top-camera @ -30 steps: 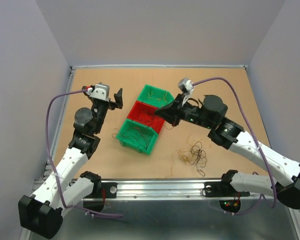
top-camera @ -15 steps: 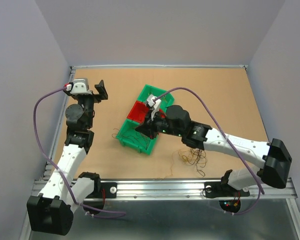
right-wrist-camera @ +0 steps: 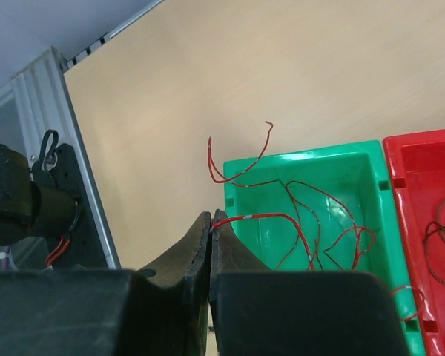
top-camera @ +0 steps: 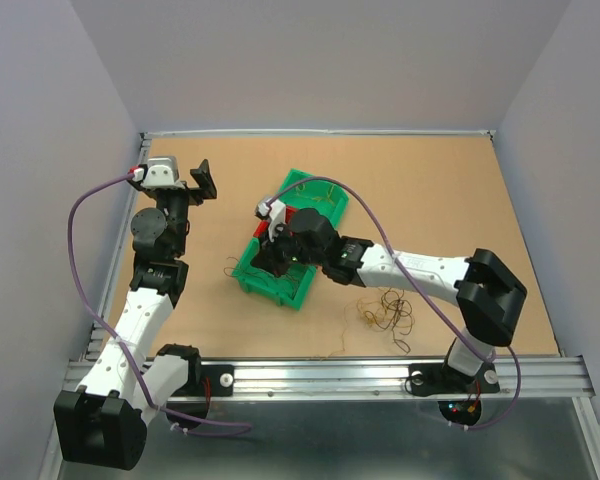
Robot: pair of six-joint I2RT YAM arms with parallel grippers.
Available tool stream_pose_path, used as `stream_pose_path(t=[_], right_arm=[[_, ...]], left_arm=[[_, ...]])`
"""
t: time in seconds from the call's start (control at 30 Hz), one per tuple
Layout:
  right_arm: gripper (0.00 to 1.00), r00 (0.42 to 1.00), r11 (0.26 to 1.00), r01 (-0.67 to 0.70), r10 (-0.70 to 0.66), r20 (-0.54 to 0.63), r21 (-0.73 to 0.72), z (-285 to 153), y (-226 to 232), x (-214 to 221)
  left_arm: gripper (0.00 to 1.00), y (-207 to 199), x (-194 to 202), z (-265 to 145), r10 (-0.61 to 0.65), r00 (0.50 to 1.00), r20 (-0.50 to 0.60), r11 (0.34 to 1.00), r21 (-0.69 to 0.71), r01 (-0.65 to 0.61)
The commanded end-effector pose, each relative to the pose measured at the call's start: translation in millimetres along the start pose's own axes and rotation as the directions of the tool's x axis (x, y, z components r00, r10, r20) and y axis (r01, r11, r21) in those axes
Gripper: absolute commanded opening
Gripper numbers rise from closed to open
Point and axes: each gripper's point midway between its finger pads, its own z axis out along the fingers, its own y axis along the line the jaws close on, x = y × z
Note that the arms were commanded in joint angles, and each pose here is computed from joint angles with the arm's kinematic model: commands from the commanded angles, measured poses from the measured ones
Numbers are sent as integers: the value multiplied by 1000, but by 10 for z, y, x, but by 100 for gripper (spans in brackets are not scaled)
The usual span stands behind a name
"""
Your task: Untangle the cables
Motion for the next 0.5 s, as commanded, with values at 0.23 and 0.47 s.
stream_pose_path(t=[0.23,0.47], right_arm=[[1,987,965,-149,159,30,-216,295,-361,-131],[1,982,982,-187,186,-35,-10,607,-882,215]], left_arm=[[99,-34,-137,8,-6,998,63,1000,28,4],[99,-52,-91,30,2,999,51,999,38,-4]])
